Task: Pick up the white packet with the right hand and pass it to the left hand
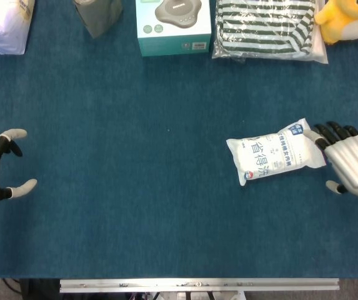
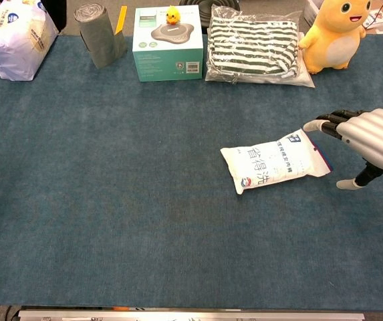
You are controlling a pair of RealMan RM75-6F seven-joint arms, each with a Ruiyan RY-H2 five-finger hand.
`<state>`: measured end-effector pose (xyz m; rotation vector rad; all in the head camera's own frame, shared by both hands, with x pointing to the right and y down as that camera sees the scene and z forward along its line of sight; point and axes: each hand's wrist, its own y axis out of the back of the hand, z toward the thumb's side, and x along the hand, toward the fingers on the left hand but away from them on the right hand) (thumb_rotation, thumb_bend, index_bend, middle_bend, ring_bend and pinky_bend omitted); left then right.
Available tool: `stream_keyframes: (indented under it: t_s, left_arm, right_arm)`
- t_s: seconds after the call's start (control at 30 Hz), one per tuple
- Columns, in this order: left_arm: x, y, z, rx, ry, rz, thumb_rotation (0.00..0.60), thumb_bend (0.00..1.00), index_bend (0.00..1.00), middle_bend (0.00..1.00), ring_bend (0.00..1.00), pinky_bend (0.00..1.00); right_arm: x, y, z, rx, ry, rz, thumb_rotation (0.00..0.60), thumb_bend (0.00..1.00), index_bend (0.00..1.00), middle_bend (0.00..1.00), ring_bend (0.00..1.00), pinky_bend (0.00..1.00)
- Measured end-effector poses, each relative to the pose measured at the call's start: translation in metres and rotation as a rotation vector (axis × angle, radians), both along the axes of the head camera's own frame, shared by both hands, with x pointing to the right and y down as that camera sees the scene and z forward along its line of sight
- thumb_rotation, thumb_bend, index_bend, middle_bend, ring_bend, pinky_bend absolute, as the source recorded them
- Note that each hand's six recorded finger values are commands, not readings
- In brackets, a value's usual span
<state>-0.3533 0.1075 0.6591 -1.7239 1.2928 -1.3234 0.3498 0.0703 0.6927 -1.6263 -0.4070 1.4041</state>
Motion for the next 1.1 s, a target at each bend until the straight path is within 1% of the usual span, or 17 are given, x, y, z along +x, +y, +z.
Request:
stream_keyframes:
  t_s: [0.13, 0.27, 0.6, 0.87, 1.1]
  left_arm:
    - [-0.001, 0.001, -0.001, 0.003, 0.004, -0.005, 0.600, 0.02, 0.27, 0.47, 0.39, 0.61]
    - [-0.002, 0.002, -0.001, 0.005, 0.012, -0.010, 0.600, 0.02, 0.27, 0.47, 0.40, 0.61]
    - [-0.004, 0.004, 0.001, 0.000, 0.018, -0.013, 0.600, 0.02, 0.27, 0.47, 0.40, 0.61]
    - [0.000, 0.003, -0.001, 0.002, 0.024, -0.005, 0.600, 0.02, 0.27, 0.47, 0.40, 0.61]
    - [-0.003, 0.005, 0.003, -0.005, 0.026, -0.014, 0.600, 0.02, 0.27, 0.47, 0.39, 0.61]
  right_arm:
    - [-0.007, -0.004, 0.016, -0.017, -0.002, 0.000, 0.600, 0.00, 0.17, 0.16, 0.13, 0.25]
    - [-0.016, -0.007, 0.026, -0.030, -0.006, -0.007, 0.600, 0.00, 0.17, 0.16, 0.13, 0.25]
    - [-0.024, -0.013, 0.040, -0.047, -0.009, 0.004, 0.600, 0.00, 0.17, 0.16, 0.13, 0.25]
    - [-0.034, -0.015, 0.054, -0.080, -0.007, -0.010, 0.600, 0.00, 0.17, 0.16, 0.13, 0.25]
    - [-0.047, -0.021, 0.063, -0.095, -0.019, -0.020, 0.600, 0.00, 0.17, 0.17, 0.13, 0.25]
